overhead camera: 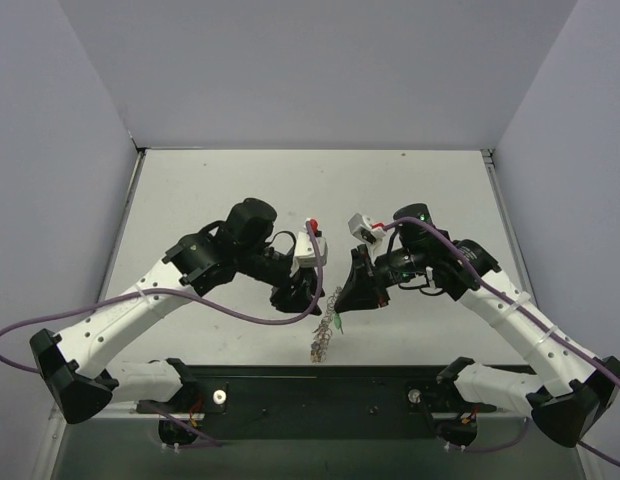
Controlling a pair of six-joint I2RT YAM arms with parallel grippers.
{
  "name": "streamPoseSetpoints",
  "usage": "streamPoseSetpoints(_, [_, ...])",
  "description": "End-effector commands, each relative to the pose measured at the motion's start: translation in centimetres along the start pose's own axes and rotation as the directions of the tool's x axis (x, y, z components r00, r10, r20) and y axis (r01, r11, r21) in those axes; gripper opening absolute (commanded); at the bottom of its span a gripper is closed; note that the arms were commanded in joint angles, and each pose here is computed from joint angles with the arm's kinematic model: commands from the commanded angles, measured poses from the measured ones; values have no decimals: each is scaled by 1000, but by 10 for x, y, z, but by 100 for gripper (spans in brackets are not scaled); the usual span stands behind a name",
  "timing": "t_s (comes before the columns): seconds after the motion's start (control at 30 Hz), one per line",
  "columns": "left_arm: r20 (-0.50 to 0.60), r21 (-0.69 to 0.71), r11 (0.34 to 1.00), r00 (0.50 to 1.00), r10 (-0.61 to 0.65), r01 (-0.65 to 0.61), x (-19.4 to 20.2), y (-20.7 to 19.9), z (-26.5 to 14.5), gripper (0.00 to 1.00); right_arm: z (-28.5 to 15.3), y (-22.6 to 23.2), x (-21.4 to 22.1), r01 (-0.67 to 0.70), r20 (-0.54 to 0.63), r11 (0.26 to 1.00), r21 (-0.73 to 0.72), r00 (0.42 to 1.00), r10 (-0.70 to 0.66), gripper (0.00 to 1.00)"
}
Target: Put the keys on the keyring
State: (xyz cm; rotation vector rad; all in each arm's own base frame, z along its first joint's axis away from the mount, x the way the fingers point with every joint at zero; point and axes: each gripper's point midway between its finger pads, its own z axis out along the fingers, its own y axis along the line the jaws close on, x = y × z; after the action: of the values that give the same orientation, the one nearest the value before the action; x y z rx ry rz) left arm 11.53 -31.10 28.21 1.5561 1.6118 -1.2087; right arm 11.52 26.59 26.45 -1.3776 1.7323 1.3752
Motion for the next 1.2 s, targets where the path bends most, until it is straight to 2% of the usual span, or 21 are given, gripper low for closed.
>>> streamPoseSetpoints(0.0, [44,92,994,998,49,-53,-20,-13,-4,50,-3,15,-21,95,50,993,-77,995,-92,0])
streamPoseSetpoints(0.8, [27,86,996,999,23,-25,-24,-4,24,28,0,18,-19,99,44,990,-101,995,-95,0])
streamPoseSetpoints(0.9, [37,88,996,999,25,-29,-27,-4,26,22,0,18,-18,95,41,990,-102,995,-92,0])
streamPoseSetpoints(1.03, [33,94,995,999,24,-27,-27,-4,29,0,0,16,-18,96,40,991,-94,995,-93,0])
streamPoseSetpoints(1.17, [27,87,996,1000,15,-18,-23,-3,30,0,-2,14,-19,104,41,993,-64,994,-101,0])
